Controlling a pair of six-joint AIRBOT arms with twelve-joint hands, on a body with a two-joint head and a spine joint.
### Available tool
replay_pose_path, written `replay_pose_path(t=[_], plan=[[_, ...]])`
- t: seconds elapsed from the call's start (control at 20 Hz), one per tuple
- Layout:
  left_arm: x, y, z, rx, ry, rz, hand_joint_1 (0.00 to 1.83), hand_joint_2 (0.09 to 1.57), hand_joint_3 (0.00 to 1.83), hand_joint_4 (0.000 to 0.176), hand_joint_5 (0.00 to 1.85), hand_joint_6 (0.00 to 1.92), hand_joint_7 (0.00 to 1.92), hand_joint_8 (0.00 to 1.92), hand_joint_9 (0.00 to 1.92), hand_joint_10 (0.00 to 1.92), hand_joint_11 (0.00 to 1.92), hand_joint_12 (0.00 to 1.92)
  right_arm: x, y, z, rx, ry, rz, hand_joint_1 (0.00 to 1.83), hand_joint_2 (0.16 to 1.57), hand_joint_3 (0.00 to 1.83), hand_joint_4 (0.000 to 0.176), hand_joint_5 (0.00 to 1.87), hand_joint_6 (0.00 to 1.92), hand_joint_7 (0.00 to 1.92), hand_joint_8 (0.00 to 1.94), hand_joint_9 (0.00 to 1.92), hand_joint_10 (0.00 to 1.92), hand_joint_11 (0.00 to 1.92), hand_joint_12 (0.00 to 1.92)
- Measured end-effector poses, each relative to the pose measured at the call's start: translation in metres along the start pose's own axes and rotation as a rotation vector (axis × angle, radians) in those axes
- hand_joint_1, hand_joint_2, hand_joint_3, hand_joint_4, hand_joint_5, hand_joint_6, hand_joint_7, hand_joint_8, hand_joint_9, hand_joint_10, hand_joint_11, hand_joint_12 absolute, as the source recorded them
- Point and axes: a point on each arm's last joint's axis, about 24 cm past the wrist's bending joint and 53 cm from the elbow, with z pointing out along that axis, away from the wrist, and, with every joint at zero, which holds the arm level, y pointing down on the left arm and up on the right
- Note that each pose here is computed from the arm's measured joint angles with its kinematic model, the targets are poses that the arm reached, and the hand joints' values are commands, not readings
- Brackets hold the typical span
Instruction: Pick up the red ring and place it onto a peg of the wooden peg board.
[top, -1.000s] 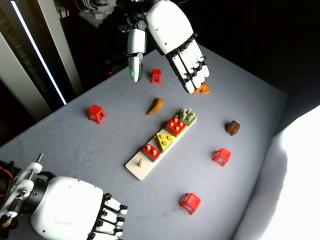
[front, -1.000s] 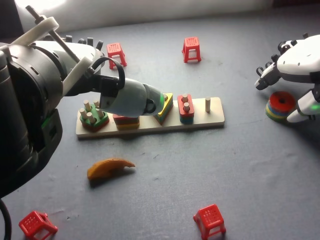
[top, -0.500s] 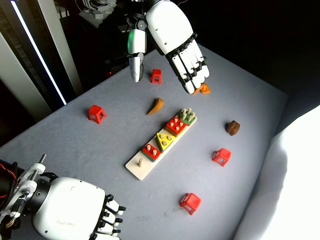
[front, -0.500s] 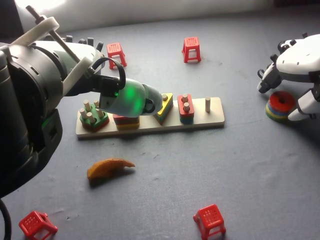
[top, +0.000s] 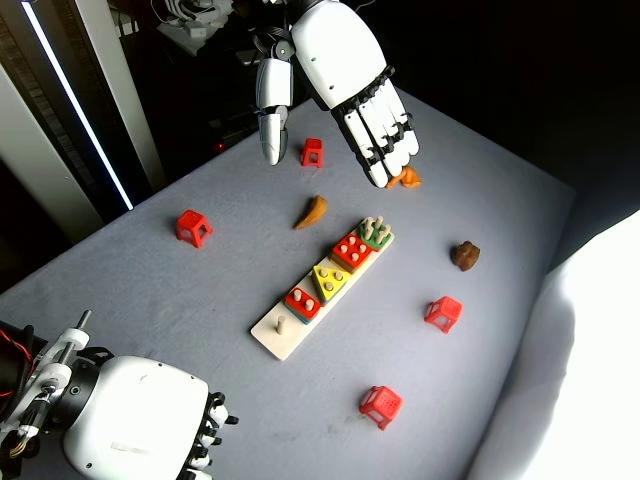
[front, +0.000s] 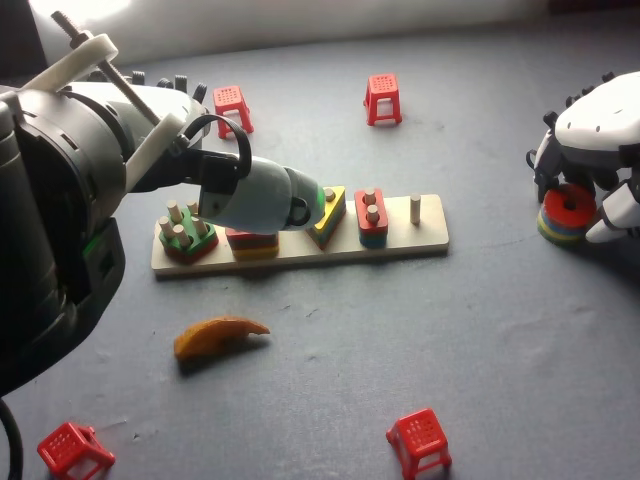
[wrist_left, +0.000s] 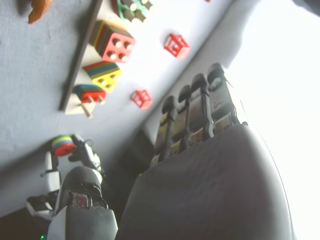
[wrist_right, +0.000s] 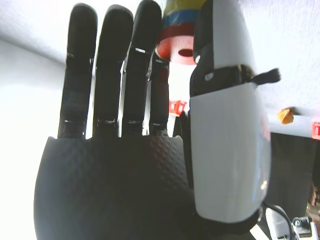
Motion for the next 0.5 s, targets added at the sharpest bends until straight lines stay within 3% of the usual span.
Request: replay_pose_path(t=[0.2,0.5], plan=[[0.000,0.000,0.000,0.000,0.000,0.000,0.00,1.04,0.01,0.000,0.03,0.00,0.00,0.00,0.00,0.00,0.00,0.00,-0.014,0.016,-0.003,-0.036,-0.017,0.013,1.38,1.10,0.00,0.000,0.97,0.99,1.04,0.84,0.91,1.22,0.64,1.40],[0.000,0.000,0.000,-0.001,0.000,0.000,0.00,1.04,0.00,0.000,0.04,0.00,0.00,0.00,0.00,0.00,0.01,0.00,-0.038,0.064,-0.003,-0.133,-0.058,0.033,1.38,1.09,0.00,0.000,1.00,0.93,1.07,0.80,0.93,1.17,0.65,1.36]])
